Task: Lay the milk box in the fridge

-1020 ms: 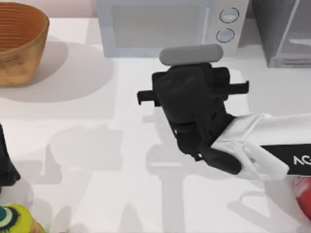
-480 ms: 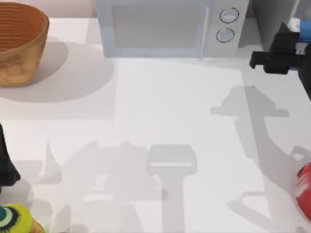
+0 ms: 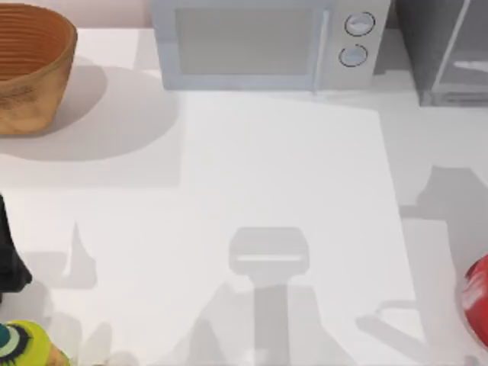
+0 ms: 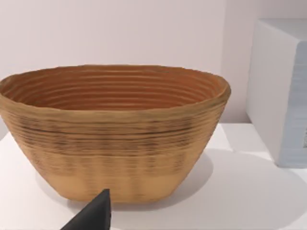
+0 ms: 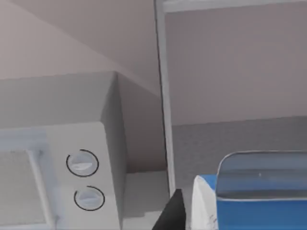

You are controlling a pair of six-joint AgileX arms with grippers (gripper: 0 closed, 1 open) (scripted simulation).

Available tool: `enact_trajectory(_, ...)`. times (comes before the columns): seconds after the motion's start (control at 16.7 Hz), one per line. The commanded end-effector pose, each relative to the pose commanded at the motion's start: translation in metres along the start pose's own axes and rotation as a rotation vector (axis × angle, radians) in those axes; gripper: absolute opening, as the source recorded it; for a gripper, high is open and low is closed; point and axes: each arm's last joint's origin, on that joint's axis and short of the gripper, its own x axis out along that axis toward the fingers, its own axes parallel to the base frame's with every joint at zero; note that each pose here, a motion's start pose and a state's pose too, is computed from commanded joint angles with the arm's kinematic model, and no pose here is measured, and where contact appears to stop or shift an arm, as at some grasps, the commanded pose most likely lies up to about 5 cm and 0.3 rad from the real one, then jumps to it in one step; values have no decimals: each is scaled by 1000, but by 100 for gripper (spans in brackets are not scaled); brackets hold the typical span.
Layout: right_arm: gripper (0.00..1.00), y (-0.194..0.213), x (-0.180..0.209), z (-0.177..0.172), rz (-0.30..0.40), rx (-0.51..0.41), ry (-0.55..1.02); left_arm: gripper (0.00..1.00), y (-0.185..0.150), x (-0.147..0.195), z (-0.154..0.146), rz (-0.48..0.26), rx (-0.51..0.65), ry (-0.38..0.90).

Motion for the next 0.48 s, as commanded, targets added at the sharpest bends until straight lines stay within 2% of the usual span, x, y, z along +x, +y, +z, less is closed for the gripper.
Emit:
enact_trajectory(0.24, 0, -31, -41, -25, 16, 17, -132, 100, 0, 0, 0, 0, 0, 0)
enact_trajectory(0.48, 0, -47, -48, -77, 23, -40, -77, 100, 0, 0, 0, 0, 0, 0)
